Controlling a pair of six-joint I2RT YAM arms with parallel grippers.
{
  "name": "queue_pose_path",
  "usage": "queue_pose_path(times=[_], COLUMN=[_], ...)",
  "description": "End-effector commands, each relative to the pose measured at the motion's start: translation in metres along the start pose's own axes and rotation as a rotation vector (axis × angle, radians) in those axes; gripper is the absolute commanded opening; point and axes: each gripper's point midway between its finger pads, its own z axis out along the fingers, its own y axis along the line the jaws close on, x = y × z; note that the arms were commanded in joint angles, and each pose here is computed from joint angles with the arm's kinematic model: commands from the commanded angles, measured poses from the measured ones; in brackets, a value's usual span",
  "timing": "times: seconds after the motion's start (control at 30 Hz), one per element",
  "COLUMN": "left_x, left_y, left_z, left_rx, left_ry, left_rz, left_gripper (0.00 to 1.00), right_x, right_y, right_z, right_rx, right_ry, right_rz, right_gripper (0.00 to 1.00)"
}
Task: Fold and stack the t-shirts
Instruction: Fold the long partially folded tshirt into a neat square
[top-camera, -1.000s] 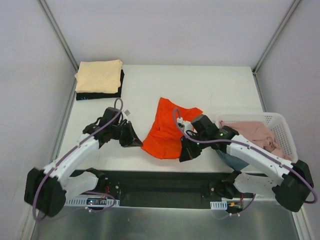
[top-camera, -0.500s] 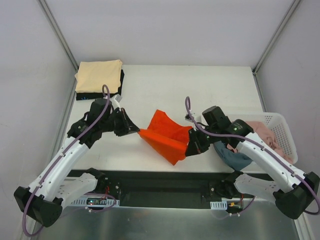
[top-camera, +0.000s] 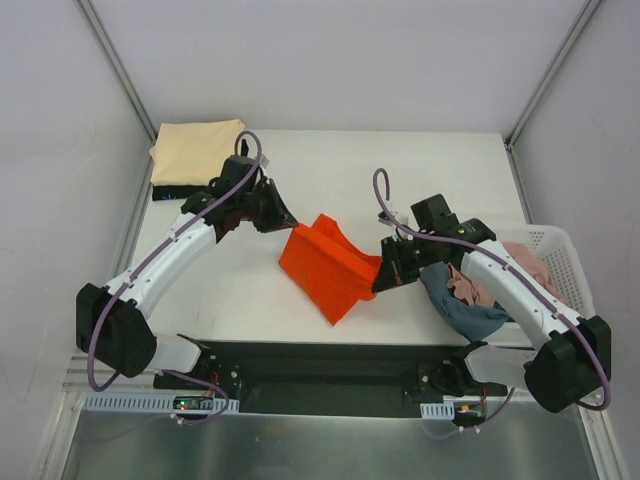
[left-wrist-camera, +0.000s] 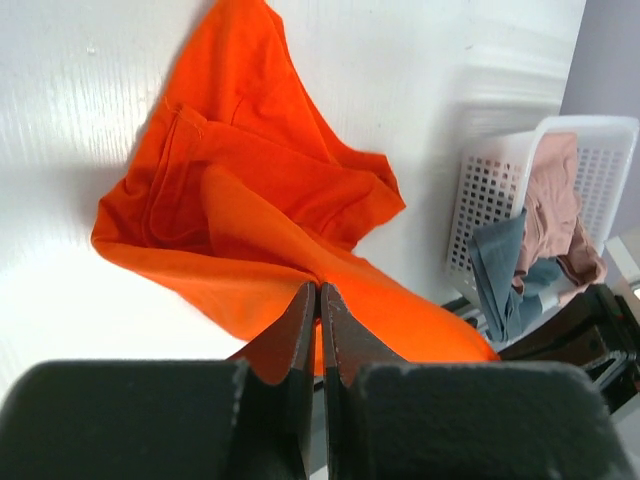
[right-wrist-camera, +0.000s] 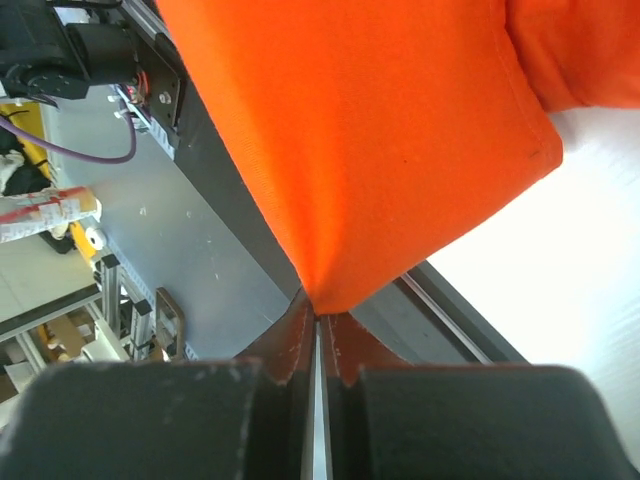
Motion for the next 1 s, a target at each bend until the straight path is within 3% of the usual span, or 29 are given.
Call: queue_pose_path(times=[0.0,0.1,0.27,0.37,0.67,0.97], left_x=[-0.027,-0.021,-0.007,0.023,0.067,0.050], left_y=[-0.016,-0.001,0.028,0.061,0.120,0.112], left_z=[-0.001,-0.012,-0.046,-0.044,-0.050,-0.058], left_rx=[0.025,-0.006,-0.041,-0.076,-0.130,-0.150], left_ry=[-0.095,-0.132,-0.260,-0.246,-0.315,-0.359], left_rz=[0.049,0.027,-0.022,-0.077,-0.250,-0.261], left_gripper=[0.00,0.00,0.00,0.00,0.00,0.00], right_x=[-0.008,-0.007,0.018,0.021,0.027,0.000], right_y=[0.018,0.037,0.075,0.091,0.094,0.050], right_z=[-0.005,-0.008,0.013,0.027,0.073,0.074], right_rx=[-0.092,-0.171,-0.243,-0.273,-0.257,-0.039], right_ry=[-0.019,-0.028,0.075,0.081,0.076,-0.042], right_rz=[-0.038,-0.100,-0.276,-0.352,-0.443,-0.390], right_gripper=[0.01,0.01,0.01,0.01,0.01,0.01])
